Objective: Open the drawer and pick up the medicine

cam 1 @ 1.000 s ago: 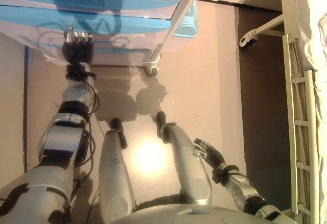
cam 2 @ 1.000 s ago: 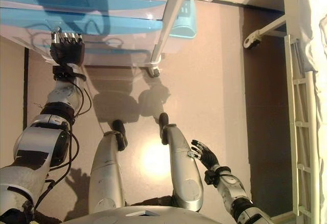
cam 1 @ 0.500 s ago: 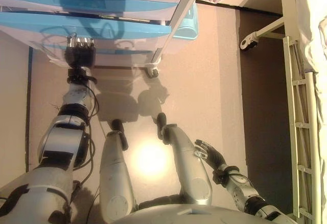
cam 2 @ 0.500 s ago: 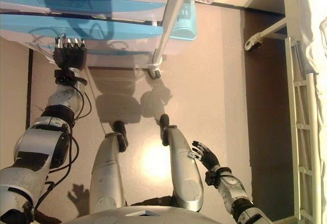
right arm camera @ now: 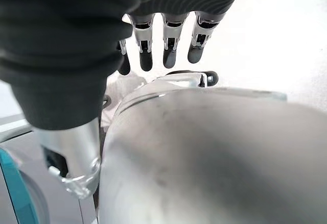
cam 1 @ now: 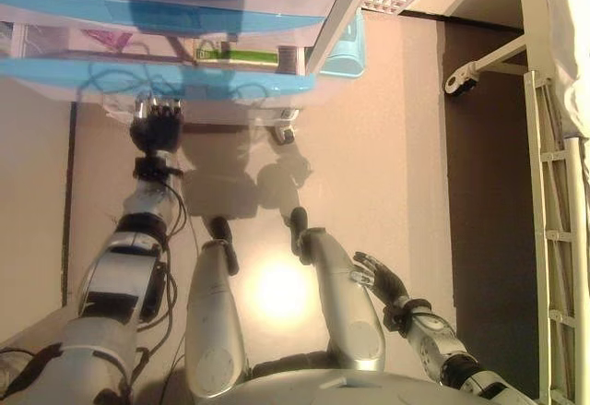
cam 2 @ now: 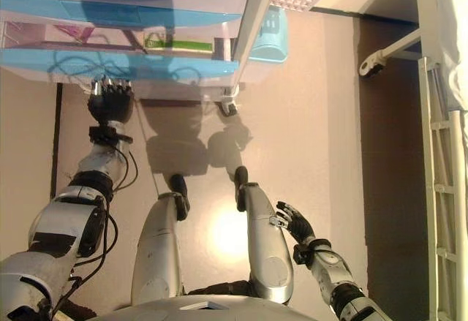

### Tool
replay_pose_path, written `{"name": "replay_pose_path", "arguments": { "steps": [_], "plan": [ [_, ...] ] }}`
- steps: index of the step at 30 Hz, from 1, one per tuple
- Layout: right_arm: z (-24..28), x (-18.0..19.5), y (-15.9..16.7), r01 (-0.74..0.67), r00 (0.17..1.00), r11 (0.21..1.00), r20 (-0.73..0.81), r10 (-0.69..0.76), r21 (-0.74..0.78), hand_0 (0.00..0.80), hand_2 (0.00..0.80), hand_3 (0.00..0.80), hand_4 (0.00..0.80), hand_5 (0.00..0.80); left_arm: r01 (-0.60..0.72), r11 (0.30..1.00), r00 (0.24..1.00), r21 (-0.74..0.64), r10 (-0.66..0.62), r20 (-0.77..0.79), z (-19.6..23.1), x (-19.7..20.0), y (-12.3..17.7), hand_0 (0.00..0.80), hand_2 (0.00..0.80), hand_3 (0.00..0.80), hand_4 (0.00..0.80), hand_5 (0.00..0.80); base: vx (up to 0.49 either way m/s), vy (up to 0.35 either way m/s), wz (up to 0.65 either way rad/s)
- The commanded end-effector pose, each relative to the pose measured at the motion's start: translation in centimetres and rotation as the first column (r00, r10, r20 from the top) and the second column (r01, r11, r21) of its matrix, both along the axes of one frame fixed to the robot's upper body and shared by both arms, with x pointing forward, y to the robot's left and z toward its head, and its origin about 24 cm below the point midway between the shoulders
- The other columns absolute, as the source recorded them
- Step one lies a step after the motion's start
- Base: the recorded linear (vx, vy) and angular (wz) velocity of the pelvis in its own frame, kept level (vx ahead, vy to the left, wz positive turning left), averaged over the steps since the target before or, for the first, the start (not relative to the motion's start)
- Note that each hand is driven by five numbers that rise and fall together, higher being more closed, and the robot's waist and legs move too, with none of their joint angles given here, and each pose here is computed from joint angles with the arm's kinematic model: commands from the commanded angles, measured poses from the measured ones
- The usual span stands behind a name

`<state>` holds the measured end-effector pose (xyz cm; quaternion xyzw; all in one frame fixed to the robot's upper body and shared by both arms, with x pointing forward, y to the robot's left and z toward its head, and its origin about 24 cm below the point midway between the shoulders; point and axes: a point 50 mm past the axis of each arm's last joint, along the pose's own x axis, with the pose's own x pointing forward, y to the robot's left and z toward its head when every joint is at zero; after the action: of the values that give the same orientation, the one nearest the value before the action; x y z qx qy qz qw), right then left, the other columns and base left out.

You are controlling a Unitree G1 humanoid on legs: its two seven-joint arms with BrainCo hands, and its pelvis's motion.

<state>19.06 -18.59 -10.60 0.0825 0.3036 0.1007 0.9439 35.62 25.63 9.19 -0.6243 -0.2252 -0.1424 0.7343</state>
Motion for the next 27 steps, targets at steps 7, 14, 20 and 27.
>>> {"name": "replay_pose_path", "arguments": {
  "steps": [7,14,20,27],
  "plan": [
    [-0.3,-1.9,-0.3,0.013,1.0,1.0,-0.014,-0.013,-0.008,0.0,0.0,0.0,0.0,0.0,0.064,0.998,0.997,-0.002,-0.064,-0.04,-7.3,-5.0,-1.7,0.8,0.8,0.8,0.8,0.8,-0.006,-0.007,0.04],
    [-0.2,-1.7,-0.1,0.01,1.0,1.0,-0.015,-0.01,0.002,0.0,0.0,0.0,0.0,0.0,0.004,0.999,0.988,-0.034,-0.01,-0.156,-10.2,-7.0,-1.7,0.8,0.8,0.8,0.8,0.8,-0.007,-0.028,0.07],
    [-0.2,-1.7,-0.2,0.006,1.0,1.0,-0.021,-0.006,-0.002,0.0,0.0,0.0,0.0,0.0,-0.009,0.998,0.988,-0.059,-0.001,-0.155,-11.1,-8.0,-2.0,0.8,0.8,0.8,0.8,0.8,0.0,0.0,0.0],
    [-0.2,-1.6,-0.3,0.014,1.0,1.0,-0.015,-0.015,-0.003,0.0,0.0,0.0,0.0,0.0,-0.039,0.995,0.982,-0.097,0.02,-0.186,-12.0,-8.8,-2.2,0.8,0.8,0.8,0.8,0.8,0.0,0.0,0.0]
  ]
}}
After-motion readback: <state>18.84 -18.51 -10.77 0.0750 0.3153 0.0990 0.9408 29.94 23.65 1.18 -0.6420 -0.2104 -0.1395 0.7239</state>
